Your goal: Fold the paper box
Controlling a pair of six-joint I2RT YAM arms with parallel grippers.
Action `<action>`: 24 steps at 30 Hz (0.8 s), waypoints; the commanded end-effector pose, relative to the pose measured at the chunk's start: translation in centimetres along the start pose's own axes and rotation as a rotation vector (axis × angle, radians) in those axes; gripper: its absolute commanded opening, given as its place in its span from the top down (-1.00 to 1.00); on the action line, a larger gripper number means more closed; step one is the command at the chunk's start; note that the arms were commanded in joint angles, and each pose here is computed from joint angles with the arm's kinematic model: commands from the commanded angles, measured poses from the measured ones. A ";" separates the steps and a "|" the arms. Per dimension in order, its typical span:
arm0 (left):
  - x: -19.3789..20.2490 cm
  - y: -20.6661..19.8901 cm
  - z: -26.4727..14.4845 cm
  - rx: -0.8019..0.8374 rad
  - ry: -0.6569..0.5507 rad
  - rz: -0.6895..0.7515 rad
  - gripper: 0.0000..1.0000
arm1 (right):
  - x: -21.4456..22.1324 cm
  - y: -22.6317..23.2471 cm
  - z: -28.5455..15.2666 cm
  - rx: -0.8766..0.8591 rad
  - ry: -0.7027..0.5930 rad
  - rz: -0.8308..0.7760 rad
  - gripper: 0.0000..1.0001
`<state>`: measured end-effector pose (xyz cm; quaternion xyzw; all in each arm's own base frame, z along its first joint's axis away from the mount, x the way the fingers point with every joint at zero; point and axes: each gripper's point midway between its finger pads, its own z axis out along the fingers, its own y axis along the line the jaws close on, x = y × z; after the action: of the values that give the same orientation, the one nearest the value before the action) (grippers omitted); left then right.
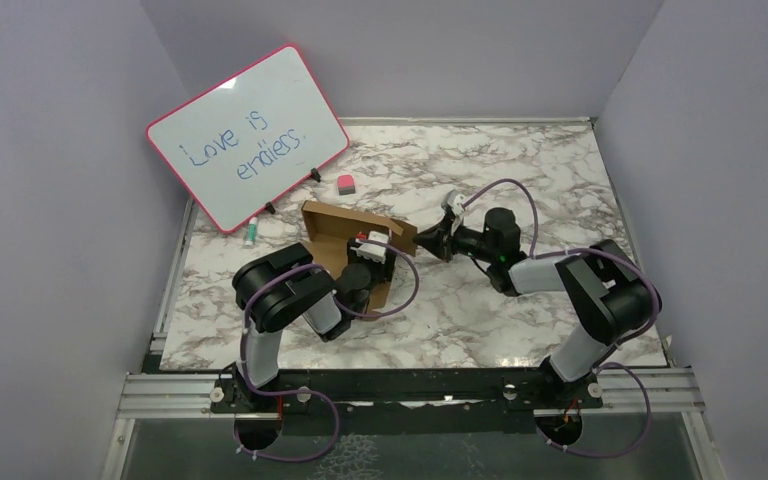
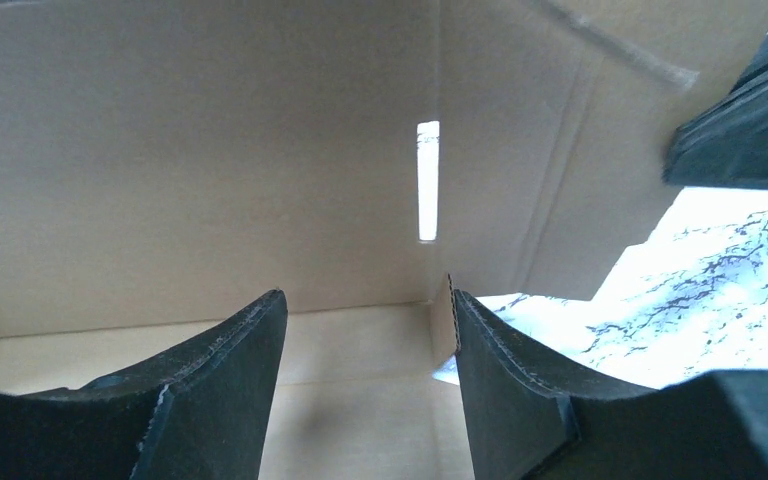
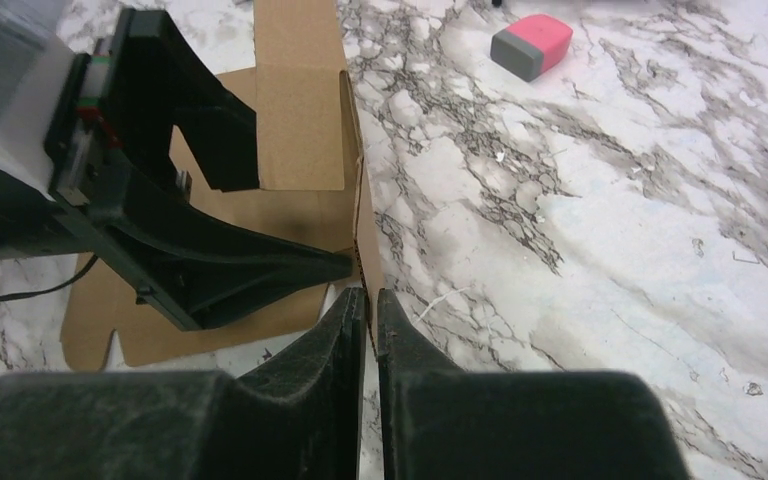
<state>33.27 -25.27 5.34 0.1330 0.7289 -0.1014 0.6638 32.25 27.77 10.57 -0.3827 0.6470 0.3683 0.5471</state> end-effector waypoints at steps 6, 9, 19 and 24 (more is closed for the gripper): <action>1.7 0.2 -0.6 0.036 0.035 -0.102 -0.14 | -3.0 0.2 -0.8 0.013 -0.035 -0.045 0.51; 2.1 0.1 -0.8 0.049 0.047 -0.124 -0.09 | -3.6 -0.5 -1.1 0.052 -0.039 -0.058 0.42; 2.3 0.6 -1.2 0.072 0.051 -0.216 0.00 | -1.3 -2.2 1.1 0.031 0.034 -0.050 0.39; 2.7 0.5 -1.4 0.100 0.057 -0.245 0.08 | -0.2 -1.7 2.6 -0.019 0.043 -0.028 0.39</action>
<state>32.37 -23.73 2.81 0.0852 0.7574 -0.1739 0.6236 34.84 28.17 10.77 -0.3910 0.6586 0.3404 0.5453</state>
